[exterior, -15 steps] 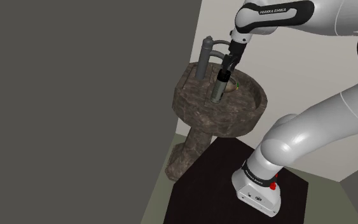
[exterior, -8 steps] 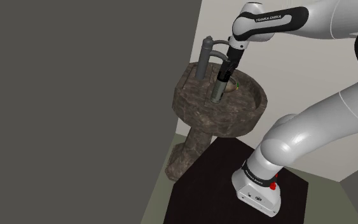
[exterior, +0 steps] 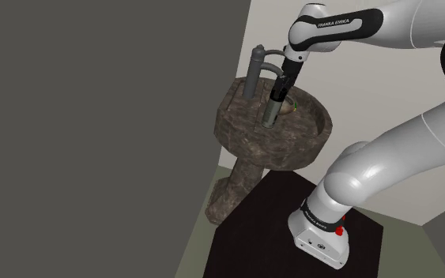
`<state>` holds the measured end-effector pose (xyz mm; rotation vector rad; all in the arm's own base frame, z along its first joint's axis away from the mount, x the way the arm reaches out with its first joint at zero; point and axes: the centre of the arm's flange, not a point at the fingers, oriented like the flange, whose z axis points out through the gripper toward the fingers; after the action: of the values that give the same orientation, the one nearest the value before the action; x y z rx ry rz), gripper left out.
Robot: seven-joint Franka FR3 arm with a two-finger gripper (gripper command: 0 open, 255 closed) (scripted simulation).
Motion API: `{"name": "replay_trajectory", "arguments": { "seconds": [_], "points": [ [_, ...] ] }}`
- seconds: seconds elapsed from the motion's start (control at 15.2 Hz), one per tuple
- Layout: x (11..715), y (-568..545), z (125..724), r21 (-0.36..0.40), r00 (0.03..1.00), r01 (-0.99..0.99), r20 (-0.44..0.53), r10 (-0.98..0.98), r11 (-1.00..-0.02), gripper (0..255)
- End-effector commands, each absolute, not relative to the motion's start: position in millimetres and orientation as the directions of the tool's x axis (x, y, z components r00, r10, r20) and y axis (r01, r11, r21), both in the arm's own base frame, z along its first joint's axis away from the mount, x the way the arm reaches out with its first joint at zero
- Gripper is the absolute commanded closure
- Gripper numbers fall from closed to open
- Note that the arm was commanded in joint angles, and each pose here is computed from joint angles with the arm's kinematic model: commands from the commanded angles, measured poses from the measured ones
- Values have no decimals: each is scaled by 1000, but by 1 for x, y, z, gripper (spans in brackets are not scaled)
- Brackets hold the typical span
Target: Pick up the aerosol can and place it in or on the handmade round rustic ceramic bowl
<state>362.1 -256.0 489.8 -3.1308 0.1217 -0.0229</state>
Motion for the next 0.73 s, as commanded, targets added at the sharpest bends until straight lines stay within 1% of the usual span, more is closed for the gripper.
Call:
{"name": "replay_trajectory", "arguments": {
  "seconds": [0.0,0.4,0.66],
  "points": [
    [362,-256,490,-9,997,-78,15,-78,-997,255],
    [362,-256,490,-9,997,-78,15,-78,-997,255],
    [362,-256,511,-9,997,-78,15,-78,-997,255]
  ]
}}
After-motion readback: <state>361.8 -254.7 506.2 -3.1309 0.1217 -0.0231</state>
